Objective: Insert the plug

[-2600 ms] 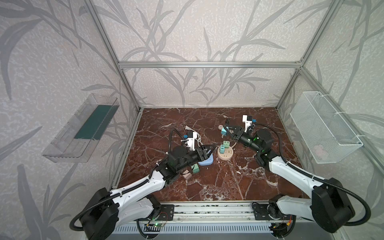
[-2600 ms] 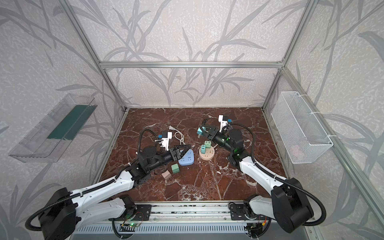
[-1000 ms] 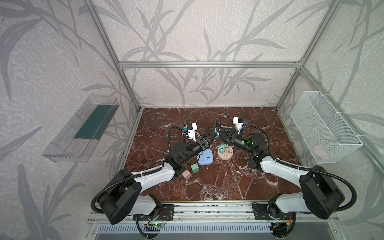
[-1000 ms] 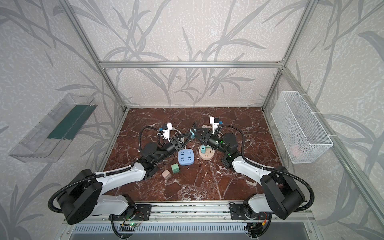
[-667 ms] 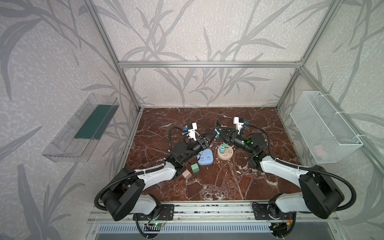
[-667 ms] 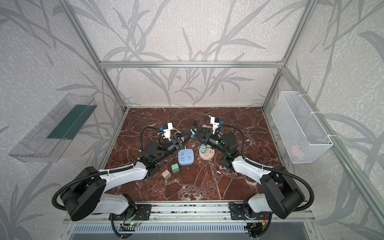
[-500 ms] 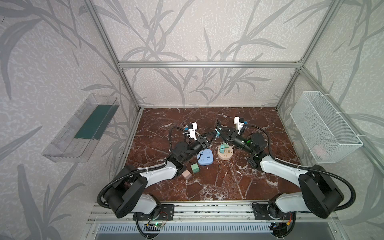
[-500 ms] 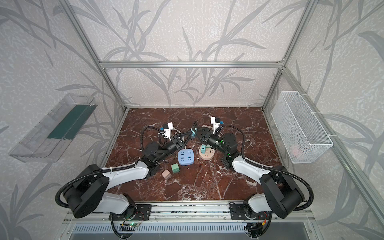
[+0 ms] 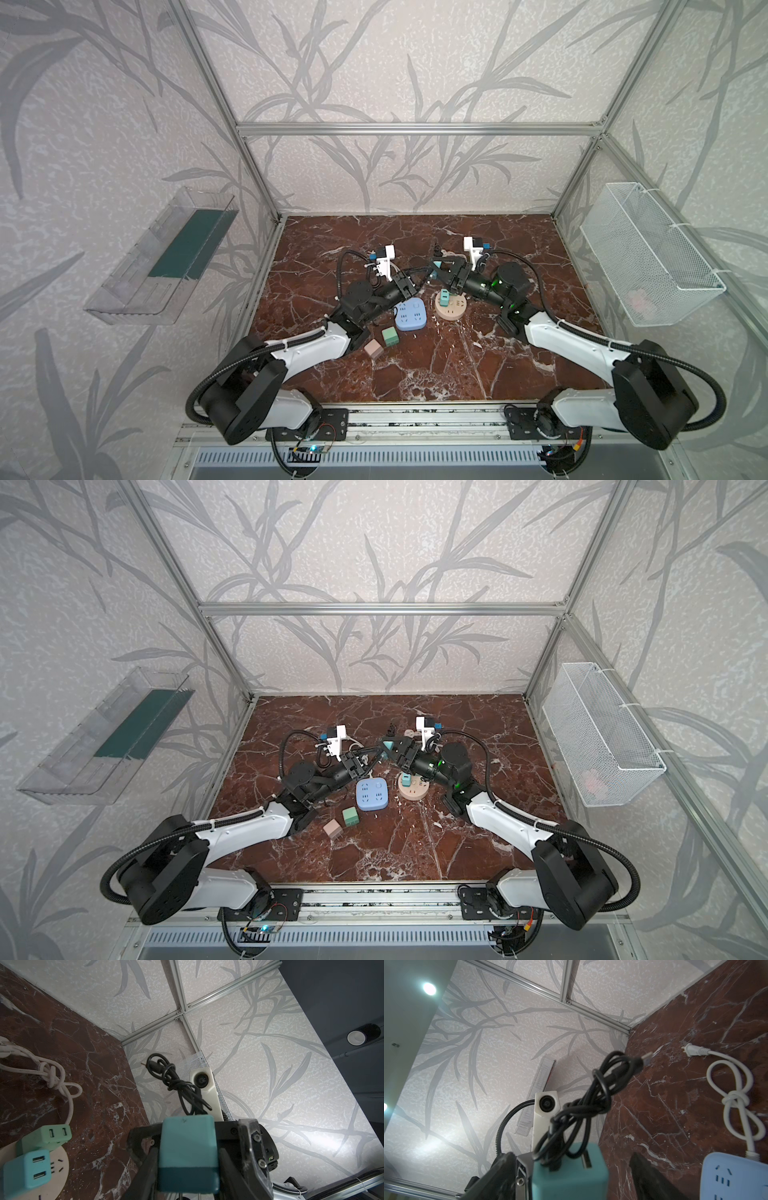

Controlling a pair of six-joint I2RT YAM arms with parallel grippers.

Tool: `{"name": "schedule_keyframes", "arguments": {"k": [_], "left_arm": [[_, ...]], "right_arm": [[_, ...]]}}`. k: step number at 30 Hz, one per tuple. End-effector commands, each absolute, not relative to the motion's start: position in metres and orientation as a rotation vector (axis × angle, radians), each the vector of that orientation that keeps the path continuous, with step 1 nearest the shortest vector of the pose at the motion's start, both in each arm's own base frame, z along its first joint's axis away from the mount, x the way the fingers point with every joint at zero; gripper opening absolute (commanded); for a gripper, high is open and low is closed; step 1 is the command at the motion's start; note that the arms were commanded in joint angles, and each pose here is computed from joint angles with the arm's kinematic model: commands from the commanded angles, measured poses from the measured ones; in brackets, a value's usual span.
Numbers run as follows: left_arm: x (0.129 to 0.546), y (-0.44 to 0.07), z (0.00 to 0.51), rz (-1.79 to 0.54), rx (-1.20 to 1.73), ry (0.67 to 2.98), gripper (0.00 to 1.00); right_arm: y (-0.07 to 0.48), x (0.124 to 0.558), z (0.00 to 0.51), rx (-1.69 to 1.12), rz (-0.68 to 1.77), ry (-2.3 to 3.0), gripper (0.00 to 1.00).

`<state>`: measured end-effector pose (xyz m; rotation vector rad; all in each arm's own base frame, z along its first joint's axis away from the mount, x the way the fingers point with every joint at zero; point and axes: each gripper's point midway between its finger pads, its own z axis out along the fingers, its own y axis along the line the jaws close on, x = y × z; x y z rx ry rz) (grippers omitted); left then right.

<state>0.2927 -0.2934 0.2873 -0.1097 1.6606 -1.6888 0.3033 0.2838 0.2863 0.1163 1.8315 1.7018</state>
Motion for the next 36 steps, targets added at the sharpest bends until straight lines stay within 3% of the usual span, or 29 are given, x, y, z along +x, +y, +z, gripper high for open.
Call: {"name": "schedule_keyframes", "arguments": {"k": [1, 6, 11, 13, 36], "left_arm": [[0.278, -0.289, 0.286, -1.558, 0.071, 1.727, 0.00], [0.259, -0.274, 0.272, -1.251, 0.332, 1.831, 0.00], [0.246, -0.262, 0.267, -1.064, 0.510, 1.830, 0.00], [0.244, -0.261, 0.262, -1.015, 0.546, 1.850, 0.00], [0.228, -0.274, 0.245, -0.942, 0.637, 1.873, 0.00]], "right_arm": [[0.264, 0.296, 0.296, 0.089, 1.601, 1.901, 0.92], [0.223, 0.285, 0.287, 0.164, 1.503, 2.104, 0.86], [0.212, 0.273, 0.287, 0.187, 1.615, 2.282, 0.61], [0.214, 0.268, 0.287, 0.192, 1.679, 2.331, 0.55], [0.253, 0.228, 0.247, 0.154, 1.696, 2.602, 0.54]]}}
